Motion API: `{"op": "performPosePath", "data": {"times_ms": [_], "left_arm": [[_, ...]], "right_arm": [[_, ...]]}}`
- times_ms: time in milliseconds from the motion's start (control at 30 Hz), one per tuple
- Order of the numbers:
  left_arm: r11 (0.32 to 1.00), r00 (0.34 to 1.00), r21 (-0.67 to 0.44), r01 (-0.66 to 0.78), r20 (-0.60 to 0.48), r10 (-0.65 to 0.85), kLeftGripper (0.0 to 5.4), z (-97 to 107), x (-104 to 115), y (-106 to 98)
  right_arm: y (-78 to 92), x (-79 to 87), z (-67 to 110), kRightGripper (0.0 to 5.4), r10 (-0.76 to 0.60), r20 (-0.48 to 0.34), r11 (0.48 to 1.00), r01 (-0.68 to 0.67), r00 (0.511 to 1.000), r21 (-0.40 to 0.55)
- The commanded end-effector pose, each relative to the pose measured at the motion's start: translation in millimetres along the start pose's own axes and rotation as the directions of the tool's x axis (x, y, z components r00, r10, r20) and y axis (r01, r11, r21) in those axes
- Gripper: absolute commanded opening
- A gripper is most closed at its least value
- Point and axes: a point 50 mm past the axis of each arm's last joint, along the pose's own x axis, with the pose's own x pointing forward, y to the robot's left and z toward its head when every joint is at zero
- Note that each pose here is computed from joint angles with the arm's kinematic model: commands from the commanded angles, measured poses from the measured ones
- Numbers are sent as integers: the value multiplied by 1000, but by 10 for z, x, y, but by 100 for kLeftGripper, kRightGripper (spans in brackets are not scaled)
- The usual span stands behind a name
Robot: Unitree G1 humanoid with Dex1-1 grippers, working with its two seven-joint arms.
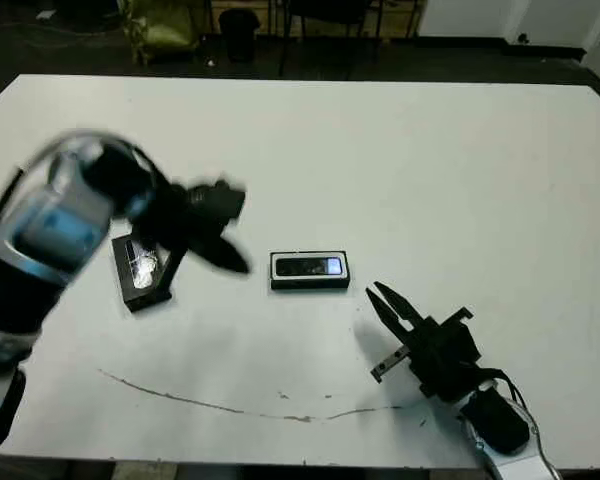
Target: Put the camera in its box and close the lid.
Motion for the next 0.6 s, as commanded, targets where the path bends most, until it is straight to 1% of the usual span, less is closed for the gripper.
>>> {"op": "performPosePath", "data": {"times_ms": [33,100,167,200,300,400,467,500,533,600], "left_arm": [[982,979,-59,-178,88,183,0,58,-50,-157],[920,913,-186,-346,158,376,0,9,-13,-307],[826,824,-288,-484,167,541,0,-83,24,-464],[770,775,-340,-540,156,613,0,-131,44,-544],[561,624,-510,-651,61,779,0,-278,114,-789],[363,524,-630,-687,-83,848,0,-439,206,-1013],[242,464,-653,-718,-190,865,0,-537,258,-1149],[201,438,-651,-732,-223,871,0,-567,274,-1191],[160,404,-637,-754,-257,878,0,-588,283,-1226],[51,328,-626,-778,-335,883,20,-579,299,-1275]], "right_arm": [[-23,-25,-57,4,9,-47,1000,-9,999,1],[-28,-31,-42,4,6,-18,1000,-6,1000,-2],[-28,-32,-34,4,5,5,1000,-5,1000,-6],[-26,-34,-30,4,9,0,1000,-9,1000,-4],[-26,-42,-33,4,19,-7,1000,-19,1000,-9],[-23,-39,-55,4,22,2,1000,-22,1000,0],[-19,-34,-76,4,21,10,1000,-21,1000,11],[-16,-31,-83,4,20,10,1000,-21,1000,18],[-10,-28,-90,4,21,18,999,-22,1000,30],[-5,-22,-100,0,22,27,999,-23,999,22]]}}
